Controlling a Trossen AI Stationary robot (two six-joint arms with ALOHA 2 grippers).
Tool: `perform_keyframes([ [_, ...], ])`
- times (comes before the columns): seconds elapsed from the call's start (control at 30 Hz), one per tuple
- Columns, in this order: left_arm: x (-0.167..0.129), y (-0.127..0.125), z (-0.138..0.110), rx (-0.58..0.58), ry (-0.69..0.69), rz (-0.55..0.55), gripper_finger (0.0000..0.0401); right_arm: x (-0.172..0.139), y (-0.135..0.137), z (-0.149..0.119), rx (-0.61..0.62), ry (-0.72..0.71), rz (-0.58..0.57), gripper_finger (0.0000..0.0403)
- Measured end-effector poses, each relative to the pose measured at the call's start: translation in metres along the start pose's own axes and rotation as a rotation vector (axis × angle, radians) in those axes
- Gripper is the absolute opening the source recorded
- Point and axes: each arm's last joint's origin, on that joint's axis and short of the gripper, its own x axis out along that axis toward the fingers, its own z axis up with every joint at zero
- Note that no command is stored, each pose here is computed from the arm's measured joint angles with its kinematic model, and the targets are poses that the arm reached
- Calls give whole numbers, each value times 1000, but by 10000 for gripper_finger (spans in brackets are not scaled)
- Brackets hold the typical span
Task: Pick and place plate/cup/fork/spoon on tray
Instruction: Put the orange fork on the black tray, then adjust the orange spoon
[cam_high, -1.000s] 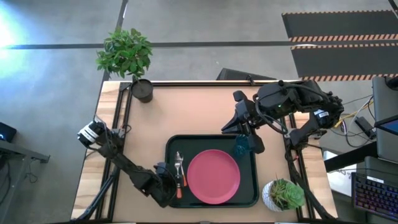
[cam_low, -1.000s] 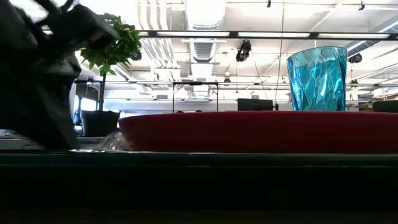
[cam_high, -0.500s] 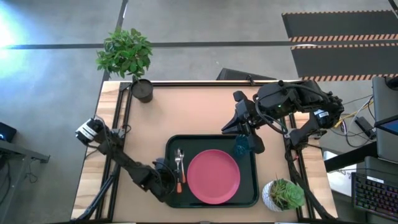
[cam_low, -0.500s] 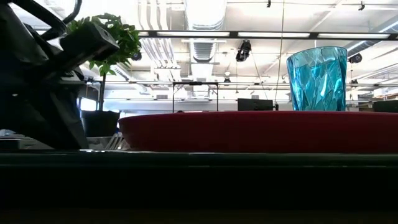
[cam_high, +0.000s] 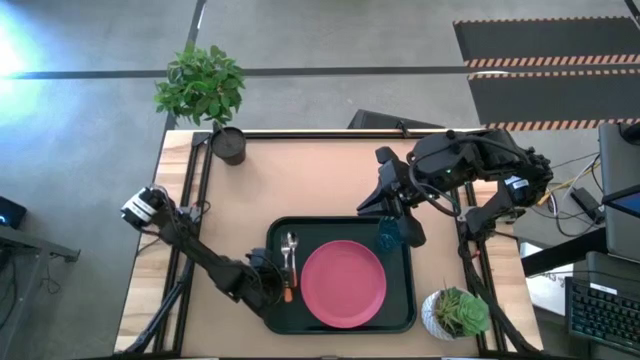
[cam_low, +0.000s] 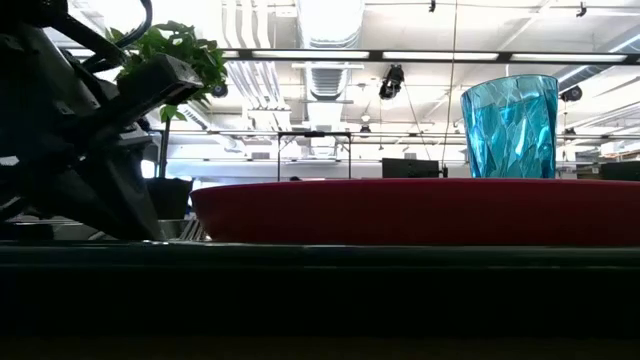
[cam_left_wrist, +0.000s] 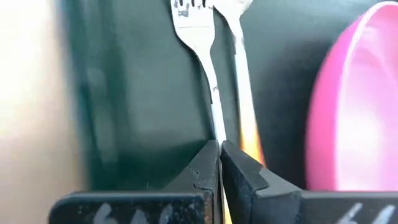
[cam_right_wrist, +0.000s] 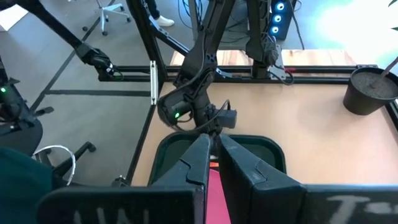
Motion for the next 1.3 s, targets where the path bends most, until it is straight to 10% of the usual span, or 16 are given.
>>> perform_keyframes([
  [0.73, -20, -23, 58, 202, -221, 79, 0, 4, -1, -1, -29, 20, -6, 22],
  [1.3, 17, -59, 146, 514, -14, 108, 0, 14, -2, -2, 1, 39, -9, 22],
])
